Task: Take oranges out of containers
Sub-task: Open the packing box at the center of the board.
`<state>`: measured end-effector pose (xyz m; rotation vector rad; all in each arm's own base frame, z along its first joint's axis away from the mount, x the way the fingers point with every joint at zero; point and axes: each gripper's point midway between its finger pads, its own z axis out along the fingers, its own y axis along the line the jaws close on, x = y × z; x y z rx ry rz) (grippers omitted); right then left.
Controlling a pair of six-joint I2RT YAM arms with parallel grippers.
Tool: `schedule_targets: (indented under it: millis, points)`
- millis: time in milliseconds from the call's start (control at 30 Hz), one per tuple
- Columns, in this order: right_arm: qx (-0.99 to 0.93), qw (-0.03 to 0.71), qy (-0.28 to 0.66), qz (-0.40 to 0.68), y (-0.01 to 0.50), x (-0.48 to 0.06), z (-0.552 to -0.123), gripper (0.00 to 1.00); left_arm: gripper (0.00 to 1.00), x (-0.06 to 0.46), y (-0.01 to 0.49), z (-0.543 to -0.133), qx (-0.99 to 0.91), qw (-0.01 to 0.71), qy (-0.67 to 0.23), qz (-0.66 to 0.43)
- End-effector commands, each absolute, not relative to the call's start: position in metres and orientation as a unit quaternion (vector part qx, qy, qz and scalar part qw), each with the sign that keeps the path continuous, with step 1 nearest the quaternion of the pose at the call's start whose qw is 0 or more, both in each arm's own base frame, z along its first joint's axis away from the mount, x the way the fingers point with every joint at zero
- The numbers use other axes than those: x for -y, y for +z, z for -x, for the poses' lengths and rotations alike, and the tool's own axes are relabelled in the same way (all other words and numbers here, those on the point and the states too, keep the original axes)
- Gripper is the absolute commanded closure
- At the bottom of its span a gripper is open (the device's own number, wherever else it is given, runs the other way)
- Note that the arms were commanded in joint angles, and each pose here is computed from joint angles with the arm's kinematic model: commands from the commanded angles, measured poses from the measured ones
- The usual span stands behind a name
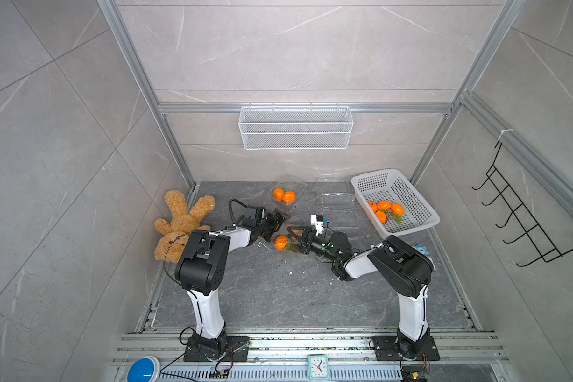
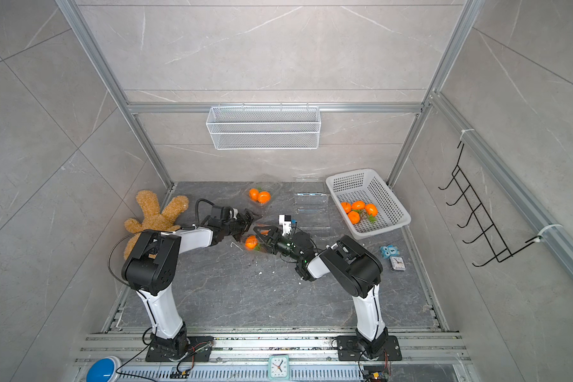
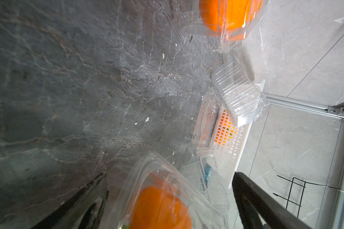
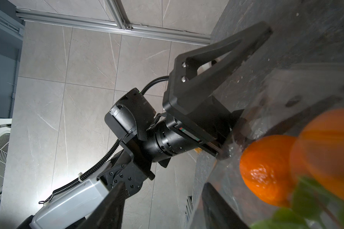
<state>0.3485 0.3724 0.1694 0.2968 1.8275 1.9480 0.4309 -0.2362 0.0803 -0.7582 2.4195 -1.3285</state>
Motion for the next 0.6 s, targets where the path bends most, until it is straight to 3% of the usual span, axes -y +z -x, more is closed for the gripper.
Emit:
schedule_targets:
  millis: [0,333,567]
  points:
    - [-0.64,0.254,0.717,-0.113,0.179,-0.369,-0.353,0.38,0.0,0.259,0.103,-0.417,-0.823,0.12,-0.498,0.246]
    - [-0.639,0.263,0.712,-0.122,0.179,-0.367,-0.356,0.38,0.0,0.254,0.098,-0.414,-0.819,0.119,-0.499,0.258]
    - [-0.667,0.246,0.692,-0.125,0.164,-0.369,-0.354,0.34,0.01,0.207,0.117,-0.425,-0.815,0.149,-0.487,0.277]
